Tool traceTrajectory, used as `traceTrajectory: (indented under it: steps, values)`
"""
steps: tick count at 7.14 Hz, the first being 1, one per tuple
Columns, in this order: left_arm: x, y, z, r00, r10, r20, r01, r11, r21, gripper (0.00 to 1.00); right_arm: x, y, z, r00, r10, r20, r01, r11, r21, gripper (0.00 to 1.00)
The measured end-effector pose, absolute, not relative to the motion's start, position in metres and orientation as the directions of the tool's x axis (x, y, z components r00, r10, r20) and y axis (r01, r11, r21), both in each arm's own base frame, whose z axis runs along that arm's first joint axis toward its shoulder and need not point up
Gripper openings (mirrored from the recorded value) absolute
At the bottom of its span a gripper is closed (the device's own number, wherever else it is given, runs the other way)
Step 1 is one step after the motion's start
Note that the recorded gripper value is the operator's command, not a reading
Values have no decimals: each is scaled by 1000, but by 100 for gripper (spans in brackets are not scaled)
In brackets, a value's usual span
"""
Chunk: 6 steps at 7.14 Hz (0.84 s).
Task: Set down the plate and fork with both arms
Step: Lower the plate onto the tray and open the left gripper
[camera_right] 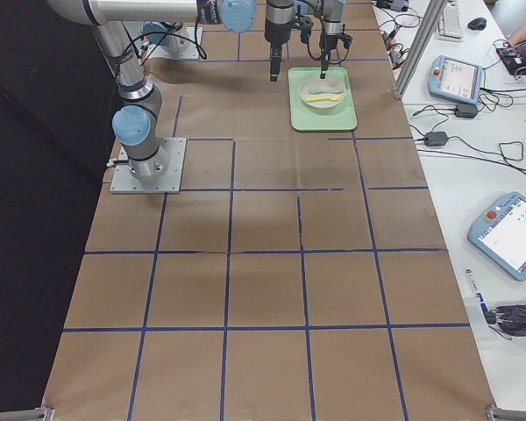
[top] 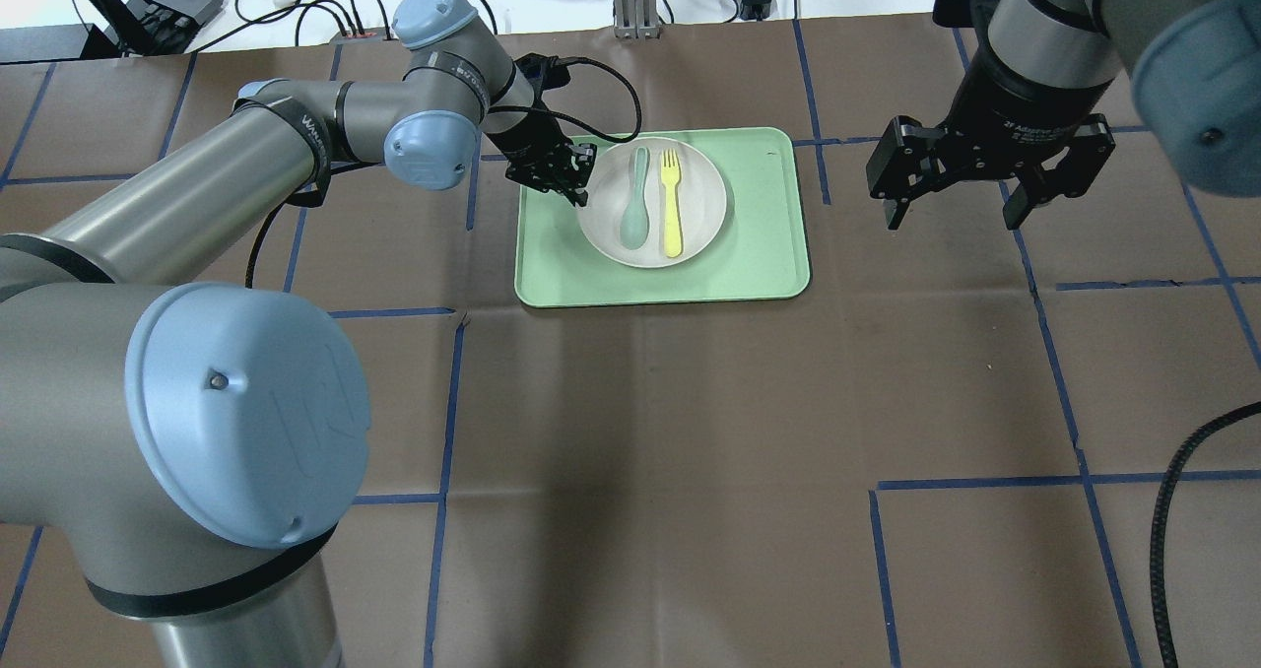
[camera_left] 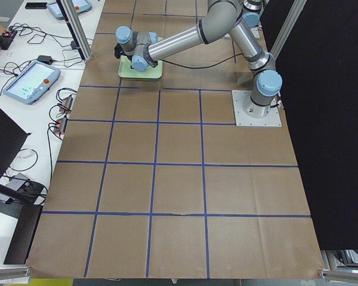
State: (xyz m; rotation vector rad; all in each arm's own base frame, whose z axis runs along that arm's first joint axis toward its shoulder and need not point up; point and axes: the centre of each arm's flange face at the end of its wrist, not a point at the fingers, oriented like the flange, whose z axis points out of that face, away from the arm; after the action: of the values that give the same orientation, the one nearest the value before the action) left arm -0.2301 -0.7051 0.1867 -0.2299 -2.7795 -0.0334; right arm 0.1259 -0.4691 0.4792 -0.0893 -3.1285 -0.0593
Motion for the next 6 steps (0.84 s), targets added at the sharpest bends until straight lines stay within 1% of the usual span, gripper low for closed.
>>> traceTrajectory:
  steps: [4, 5, 6]
  values:
    - [-230, -705, 186, -903, 257, 343, 262, 964, -33, 12, 126, -469, 479, -998, 57, 12, 57, 998, 38, 100]
    - [-229, -705, 187, -897, 280, 342, 285, 958, -35, 18, 126, -469, 479, -998, 57, 12, 57, 998, 37, 100]
    - [-227, -706, 187, -892, 295, 342, 300, 953, -38, 40, 126, -469, 479, -998, 57, 12, 57, 998, 37, 100]
